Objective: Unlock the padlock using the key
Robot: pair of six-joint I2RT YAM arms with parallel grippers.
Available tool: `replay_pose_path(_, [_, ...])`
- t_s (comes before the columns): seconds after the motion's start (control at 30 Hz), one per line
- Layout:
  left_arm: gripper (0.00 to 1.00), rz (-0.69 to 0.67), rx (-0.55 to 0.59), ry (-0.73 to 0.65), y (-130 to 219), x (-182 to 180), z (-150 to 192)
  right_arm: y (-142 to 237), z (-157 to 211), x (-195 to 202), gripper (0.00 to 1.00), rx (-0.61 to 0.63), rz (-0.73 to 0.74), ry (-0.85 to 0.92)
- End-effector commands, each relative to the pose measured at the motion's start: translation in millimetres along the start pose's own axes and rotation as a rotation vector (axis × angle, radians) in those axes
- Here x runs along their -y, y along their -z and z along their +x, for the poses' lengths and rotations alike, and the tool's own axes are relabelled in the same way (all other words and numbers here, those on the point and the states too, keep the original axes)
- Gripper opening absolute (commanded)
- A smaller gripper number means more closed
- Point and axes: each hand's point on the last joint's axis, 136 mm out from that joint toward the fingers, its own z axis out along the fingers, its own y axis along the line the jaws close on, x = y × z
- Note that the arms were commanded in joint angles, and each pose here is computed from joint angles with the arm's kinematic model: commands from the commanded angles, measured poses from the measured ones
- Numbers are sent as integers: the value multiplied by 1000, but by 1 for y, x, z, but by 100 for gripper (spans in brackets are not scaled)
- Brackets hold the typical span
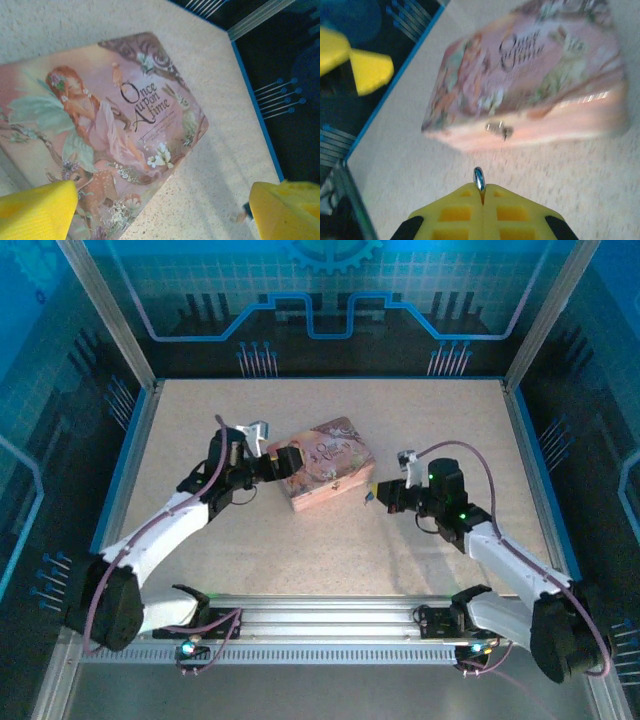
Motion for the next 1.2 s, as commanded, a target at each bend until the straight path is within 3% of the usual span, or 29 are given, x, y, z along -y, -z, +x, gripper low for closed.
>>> replay_pose_path(0.0, [91,-89,-2,-14,12,-22,9,8,63,-6,2,-269,30,-25])
replay_pose_path(0.2, [92,-96,-6,-10,19,-25,15,-4,95,-11,2,-433,63,-31])
replay_pose_path(0.5, [92,-104,-17,-5,20,-29,21,-41,104,-2,5,-502,66,-27])
replay_pose_path(0.67, [93,-112,-20,-10,21,-32,22,-53,103,8,25,-498,87,-14])
replay_pose_path(0.83, [93,-118,-8,-13,25,-32,16,-47,80,16,41,-419,118,3])
replay_pose_path(0.97, [93,-140,23,-16,31,-35,10,-28,49,24,44,-312,174,42])
replay_pose_path(1.17, [99,-307,156,-16,52,-70,-5,24,-7,59,58,-62,404,151])
